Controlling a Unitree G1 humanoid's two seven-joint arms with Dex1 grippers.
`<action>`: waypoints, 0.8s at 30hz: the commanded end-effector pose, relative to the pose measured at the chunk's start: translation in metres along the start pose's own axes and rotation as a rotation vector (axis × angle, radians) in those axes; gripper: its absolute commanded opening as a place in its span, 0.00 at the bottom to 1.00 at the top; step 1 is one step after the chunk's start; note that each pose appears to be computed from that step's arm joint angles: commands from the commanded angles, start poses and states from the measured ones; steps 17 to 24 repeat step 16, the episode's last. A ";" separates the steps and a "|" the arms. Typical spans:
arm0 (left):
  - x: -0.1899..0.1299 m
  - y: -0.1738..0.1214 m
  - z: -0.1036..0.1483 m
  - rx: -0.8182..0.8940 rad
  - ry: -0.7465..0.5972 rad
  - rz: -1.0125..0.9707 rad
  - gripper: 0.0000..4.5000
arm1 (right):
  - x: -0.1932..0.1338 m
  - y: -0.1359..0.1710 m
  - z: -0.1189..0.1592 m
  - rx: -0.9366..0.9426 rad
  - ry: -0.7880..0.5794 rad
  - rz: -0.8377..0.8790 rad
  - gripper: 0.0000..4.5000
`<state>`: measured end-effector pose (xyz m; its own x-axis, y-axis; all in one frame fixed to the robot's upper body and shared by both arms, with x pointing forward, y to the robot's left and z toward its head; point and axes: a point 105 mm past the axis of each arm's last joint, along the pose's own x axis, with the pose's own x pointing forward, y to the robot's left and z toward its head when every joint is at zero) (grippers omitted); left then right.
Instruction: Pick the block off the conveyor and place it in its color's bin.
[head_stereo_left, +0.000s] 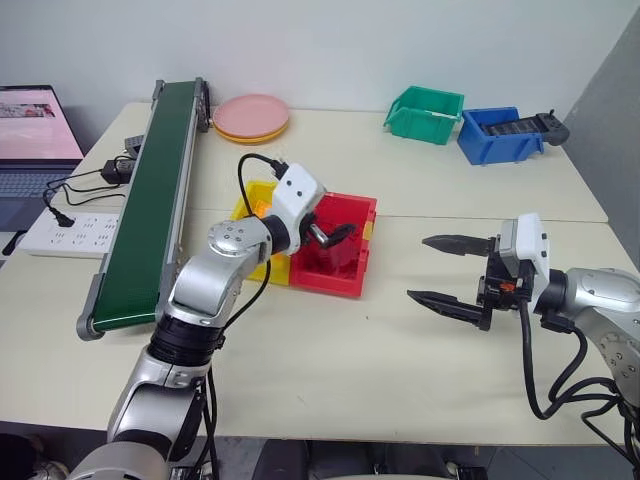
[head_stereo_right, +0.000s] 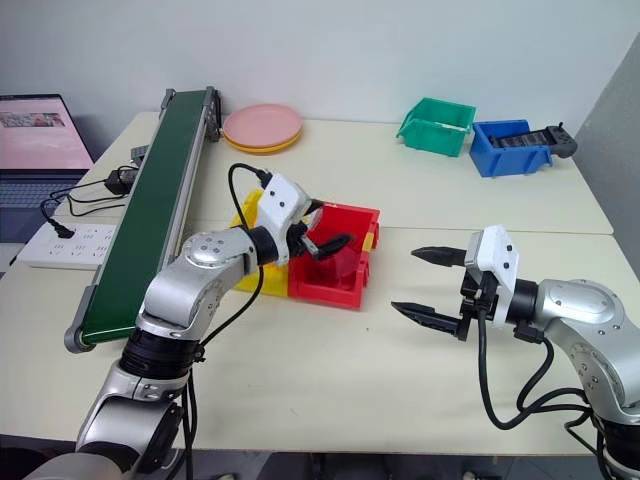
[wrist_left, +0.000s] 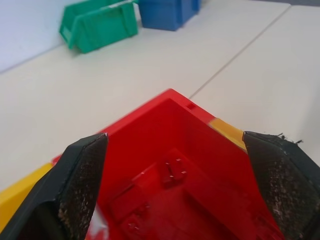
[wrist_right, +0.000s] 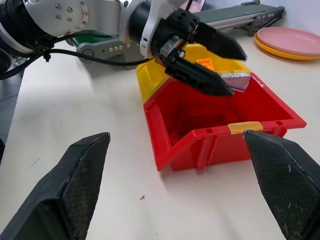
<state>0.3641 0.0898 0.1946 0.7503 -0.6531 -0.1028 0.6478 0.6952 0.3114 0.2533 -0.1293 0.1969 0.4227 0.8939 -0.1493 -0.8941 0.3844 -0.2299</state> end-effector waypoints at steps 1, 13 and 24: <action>-0.050 0.038 0.014 0.062 -0.069 0.233 0.99 | -0.001 -0.011 0.006 -0.042 -0.039 -0.043 1.00; -0.187 0.078 -0.056 -0.130 0.108 0.666 0.99 | 0.006 -0.042 -0.014 -0.080 -0.080 -0.114 1.00; -0.192 0.073 -0.054 -0.166 0.074 0.677 0.99 | 0.009 -0.044 -0.016 -0.078 -0.087 -0.096 1.00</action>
